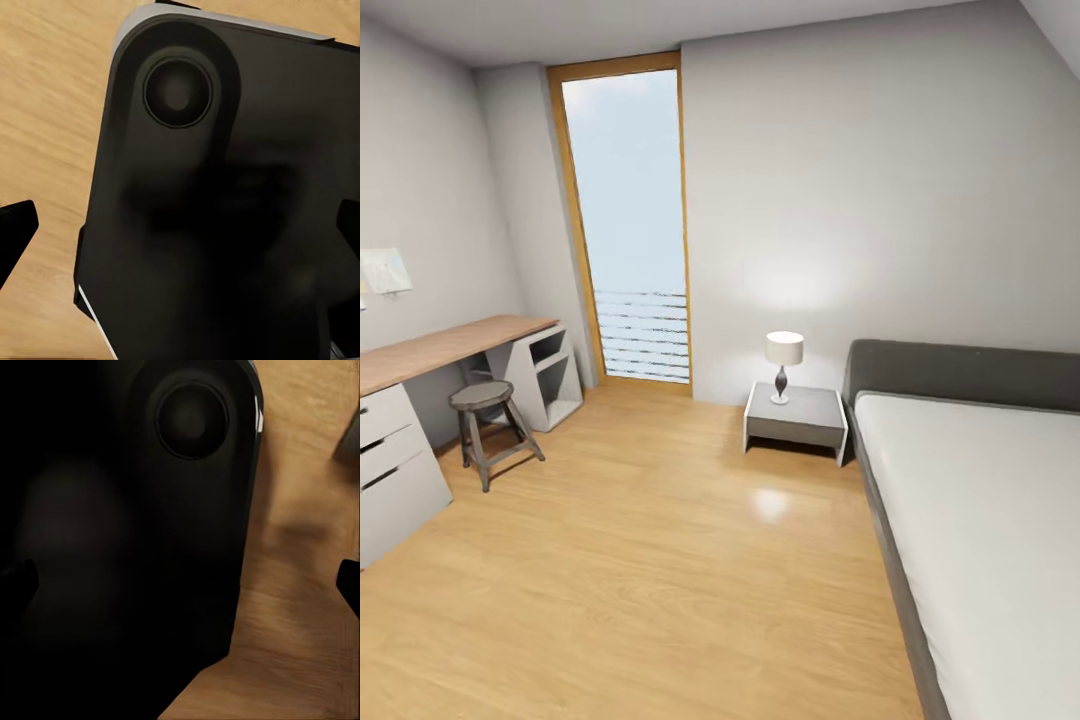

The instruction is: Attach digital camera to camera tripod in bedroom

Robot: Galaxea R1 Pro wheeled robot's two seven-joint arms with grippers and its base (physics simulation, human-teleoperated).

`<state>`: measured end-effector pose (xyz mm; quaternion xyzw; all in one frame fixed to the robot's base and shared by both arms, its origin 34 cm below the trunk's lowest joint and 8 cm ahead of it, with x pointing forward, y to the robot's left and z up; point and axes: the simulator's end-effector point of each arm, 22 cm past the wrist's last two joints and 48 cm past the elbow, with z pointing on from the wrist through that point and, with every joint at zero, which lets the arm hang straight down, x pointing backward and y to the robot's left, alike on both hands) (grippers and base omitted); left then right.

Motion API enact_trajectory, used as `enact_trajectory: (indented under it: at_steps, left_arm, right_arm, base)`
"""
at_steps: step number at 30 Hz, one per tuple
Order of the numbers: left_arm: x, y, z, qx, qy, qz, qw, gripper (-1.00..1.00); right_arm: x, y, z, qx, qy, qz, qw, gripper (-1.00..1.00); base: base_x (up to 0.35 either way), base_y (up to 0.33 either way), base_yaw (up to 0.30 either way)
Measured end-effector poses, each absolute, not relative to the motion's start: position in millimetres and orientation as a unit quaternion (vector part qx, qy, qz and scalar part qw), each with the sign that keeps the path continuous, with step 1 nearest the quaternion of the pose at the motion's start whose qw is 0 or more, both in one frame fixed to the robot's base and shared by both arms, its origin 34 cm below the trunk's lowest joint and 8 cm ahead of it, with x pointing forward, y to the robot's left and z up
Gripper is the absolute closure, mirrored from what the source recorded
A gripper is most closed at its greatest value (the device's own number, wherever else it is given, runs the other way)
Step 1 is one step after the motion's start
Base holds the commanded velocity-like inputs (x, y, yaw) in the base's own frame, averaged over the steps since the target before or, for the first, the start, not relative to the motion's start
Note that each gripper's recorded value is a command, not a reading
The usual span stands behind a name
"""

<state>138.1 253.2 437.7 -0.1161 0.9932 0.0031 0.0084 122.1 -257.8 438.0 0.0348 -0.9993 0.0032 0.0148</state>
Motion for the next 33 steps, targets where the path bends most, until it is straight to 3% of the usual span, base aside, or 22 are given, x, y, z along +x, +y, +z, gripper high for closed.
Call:
enact_trajectory:
  at_steps: [19, 33]
  left_arm:
    - [138.2, 253.4, 437.7, -0.117, 0.993, 0.003, 0.008, -1.0]
    - [138.0, 253.4, 437.7, -0.117, 0.993, 0.003, 0.008, -1.0]
  right_arm:
    - [122.6, -256.9, 438.0, 0.049, -0.999, 0.003, 0.014, -1.0]
    - [122.5, -256.6, 438.0, 0.049, -0.999, 0.002, 0.014, -1.0]
  base:
    - [0.0, 0.0, 0.236]
    - [0.0, 0.0, 0.073]
